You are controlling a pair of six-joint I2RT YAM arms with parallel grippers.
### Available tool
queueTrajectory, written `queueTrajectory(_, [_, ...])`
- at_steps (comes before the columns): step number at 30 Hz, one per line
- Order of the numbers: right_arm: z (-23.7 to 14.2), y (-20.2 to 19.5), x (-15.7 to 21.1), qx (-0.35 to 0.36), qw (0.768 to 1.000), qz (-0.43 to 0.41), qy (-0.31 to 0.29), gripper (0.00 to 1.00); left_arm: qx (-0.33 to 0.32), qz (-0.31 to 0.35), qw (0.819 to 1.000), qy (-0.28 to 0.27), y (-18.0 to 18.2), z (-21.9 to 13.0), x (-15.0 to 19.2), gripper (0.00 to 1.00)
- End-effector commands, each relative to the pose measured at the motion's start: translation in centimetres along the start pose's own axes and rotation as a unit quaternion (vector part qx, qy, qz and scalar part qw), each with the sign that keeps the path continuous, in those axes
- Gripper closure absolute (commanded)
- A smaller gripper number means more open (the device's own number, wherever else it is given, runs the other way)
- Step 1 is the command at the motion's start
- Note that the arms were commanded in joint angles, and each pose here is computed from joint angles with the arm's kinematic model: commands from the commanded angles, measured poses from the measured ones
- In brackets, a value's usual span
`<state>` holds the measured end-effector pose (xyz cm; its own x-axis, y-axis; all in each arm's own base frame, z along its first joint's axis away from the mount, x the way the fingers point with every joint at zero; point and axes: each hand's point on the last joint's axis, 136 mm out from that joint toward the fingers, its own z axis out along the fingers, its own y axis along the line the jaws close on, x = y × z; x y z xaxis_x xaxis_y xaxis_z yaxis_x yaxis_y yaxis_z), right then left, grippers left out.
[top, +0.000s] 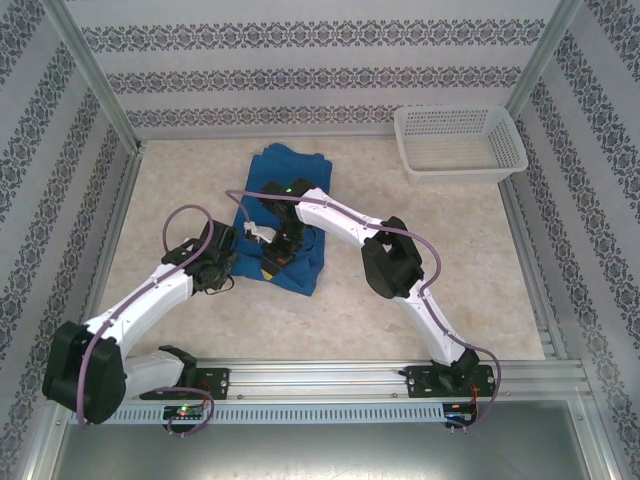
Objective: Roll up the long pants
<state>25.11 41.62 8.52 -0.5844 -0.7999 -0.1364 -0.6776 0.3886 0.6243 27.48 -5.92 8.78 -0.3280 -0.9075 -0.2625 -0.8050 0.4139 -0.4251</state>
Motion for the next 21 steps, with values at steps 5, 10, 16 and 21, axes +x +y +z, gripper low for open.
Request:
queueTrajectory(5, [-1.3, 2.5, 0.0, -0.018, 1.0, -0.01, -0.016, 1.0, 0.008, -0.01, 0.999, -0.049, -2.3, -0.3, -1.7, 0.96])
queueTrajectory(10, [-1.9, 2.0, 0.7, 0.036, 0.999, -0.02, -0.017, 0.34, 0.006, -0.003, 0.999, -0.049, -3.0, -0.3, -1.8, 0.98])
queueTrajectory(16, [-4.0, 1.8, 2.6, 0.13, 0.99, -0.037, -0.039, 0.02, 0.001, -0.005, 0.999, -0.043, -2.8, 0.2, -1.5, 0.98])
queueTrajectory(21, [-3.4, 0.8, 4.8, 0.248, 0.965, -0.07, -0.04, 0.02, -0.002, -0.005, 0.999, -0.042, -2.9, 0.3, -1.4, 0.98])
